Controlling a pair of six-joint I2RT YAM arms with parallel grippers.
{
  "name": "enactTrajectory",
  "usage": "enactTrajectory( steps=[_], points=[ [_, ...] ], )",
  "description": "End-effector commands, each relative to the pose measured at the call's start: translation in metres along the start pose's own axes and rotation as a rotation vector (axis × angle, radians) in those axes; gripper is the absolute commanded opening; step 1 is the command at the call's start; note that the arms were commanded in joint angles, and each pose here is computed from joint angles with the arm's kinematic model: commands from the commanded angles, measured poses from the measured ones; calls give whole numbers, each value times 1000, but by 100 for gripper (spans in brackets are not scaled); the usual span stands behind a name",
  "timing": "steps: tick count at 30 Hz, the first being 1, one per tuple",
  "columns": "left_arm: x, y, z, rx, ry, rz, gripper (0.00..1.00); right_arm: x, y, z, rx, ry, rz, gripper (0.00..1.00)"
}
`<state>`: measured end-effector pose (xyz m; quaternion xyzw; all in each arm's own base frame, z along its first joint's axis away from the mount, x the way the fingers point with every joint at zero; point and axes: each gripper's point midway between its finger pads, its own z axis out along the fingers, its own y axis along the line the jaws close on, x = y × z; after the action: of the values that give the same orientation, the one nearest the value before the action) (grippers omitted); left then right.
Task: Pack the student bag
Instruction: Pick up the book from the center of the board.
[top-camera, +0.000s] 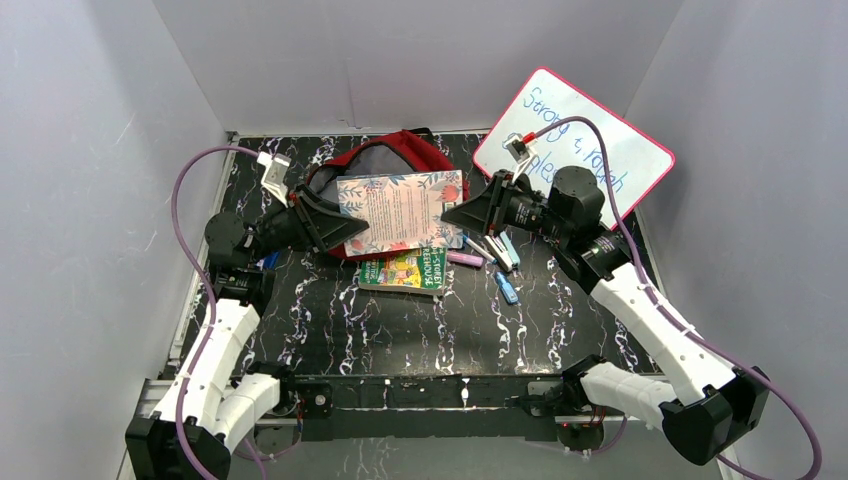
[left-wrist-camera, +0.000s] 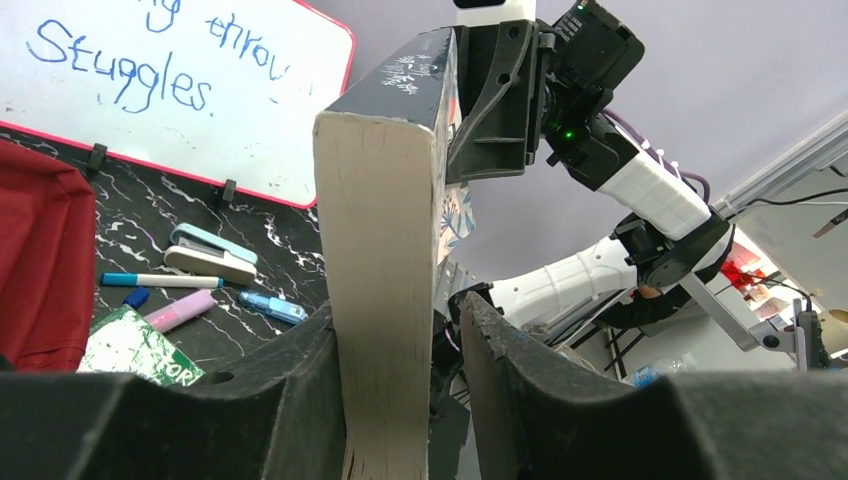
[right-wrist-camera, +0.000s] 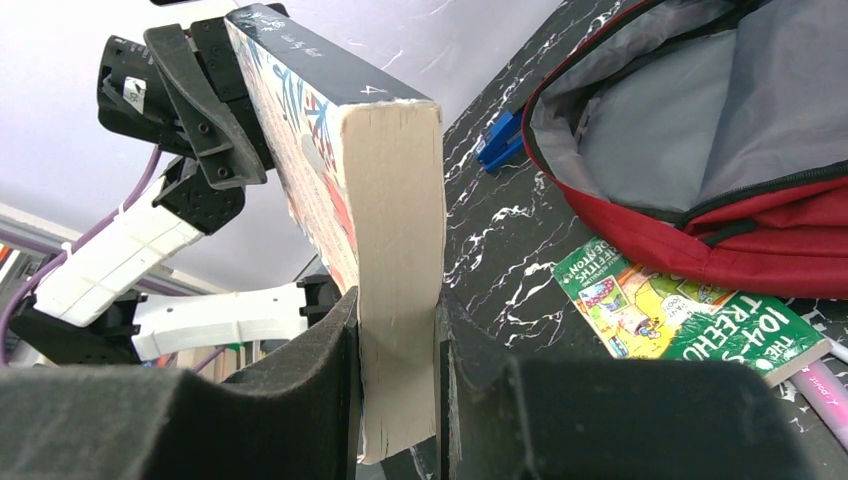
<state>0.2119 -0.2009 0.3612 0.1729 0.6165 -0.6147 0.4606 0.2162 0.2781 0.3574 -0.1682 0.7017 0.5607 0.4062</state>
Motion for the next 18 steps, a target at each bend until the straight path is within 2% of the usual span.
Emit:
enactTrajectory(
  steps=[1, 2, 6, 9, 13, 15, 18],
  points=[
    [-4, -20, 0, 59, 2, 62, 37, -33, 3, 4, 45, -108, -83, 0],
    [-4, -19, 1, 56, 0, 63, 32, -32, 1, 5, 49, -105, -86, 0],
    [-4, -5, 2, 5, -5, 44, 0, -31, -4, 6, 75, -105, -101, 0],
    [-6, 8, 3, -60, -33, 12, 0, -29, -11, 6, 99, -98, -118, 1],
    [-17, 29, 0, -197, -108, -21, 0, -30, -33, 0, 217, -99, -164, 33],
    [-28, 52, -7, -354, -178, -53, 0, -32, -47, -5, 296, -105, -199, 48],
    [-28, 84, -26, -584, -209, -97, 0, -33, -70, -11, 416, -99, -225, 65]
  ],
)
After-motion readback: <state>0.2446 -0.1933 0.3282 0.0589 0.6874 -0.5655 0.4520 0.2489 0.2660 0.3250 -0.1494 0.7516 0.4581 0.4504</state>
